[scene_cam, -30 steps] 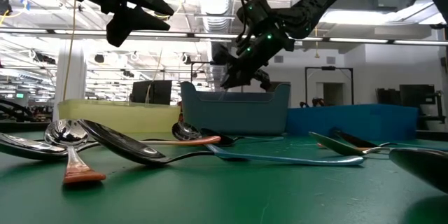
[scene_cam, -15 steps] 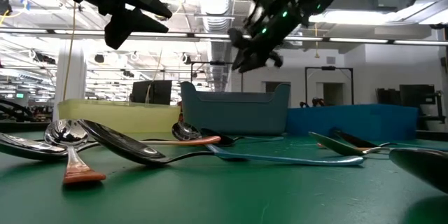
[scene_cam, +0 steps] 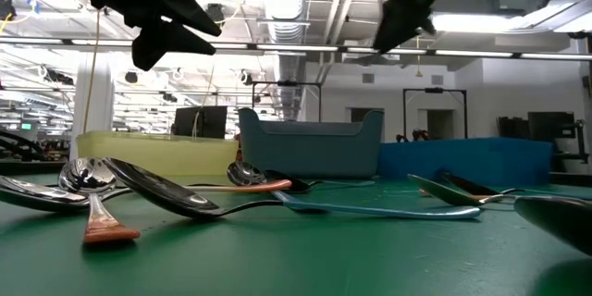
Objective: Sort silverware by color (type)
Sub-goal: Put the blue spoon into the blue bin
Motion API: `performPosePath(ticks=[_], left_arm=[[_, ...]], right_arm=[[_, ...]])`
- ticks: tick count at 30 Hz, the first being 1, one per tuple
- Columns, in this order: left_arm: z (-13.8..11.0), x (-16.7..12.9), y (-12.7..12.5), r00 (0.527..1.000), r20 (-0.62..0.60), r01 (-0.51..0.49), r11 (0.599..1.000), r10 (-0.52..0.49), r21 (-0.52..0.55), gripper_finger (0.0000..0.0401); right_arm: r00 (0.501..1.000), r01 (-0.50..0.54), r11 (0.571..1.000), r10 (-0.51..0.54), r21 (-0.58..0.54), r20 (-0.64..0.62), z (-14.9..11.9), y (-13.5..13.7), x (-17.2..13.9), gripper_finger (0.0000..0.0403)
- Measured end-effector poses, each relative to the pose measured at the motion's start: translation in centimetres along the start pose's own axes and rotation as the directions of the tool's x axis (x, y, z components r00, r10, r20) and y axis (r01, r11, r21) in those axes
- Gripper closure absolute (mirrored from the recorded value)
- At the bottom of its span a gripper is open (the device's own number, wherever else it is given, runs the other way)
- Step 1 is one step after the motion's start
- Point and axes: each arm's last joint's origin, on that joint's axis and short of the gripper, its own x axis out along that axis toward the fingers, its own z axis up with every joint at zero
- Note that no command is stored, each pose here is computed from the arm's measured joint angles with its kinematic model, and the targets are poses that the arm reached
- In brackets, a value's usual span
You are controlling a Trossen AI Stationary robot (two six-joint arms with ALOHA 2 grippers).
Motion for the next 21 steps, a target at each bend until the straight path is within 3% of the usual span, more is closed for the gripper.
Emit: performPosePath(ticks=[9,15,21], left_arm=[[0.1,0.0,0.1,0.999,0.023,-0.03,1.0,0.029,0.002,0.0263],[0.0,0.0,0.1,0.999,0.021,-0.031,0.999,0.031,0.003,0.0263],[0.0,0.0,0.2,0.999,0.015,-0.038,0.999,0.038,0.006,0.0263]], right_arm=[[0.974,-0.066,0.997,0.056,-0.039,-0.219,-4.5,2.9,-4.0,0.027],[0.937,-0.136,0.977,0.074,-0.164,-0.34,-9.2,5.8,-3.5,0.027],[0.914,-0.222,0.954,0.133,-0.2,-0.384,-13.9,7.8,-2.6,0.027]])
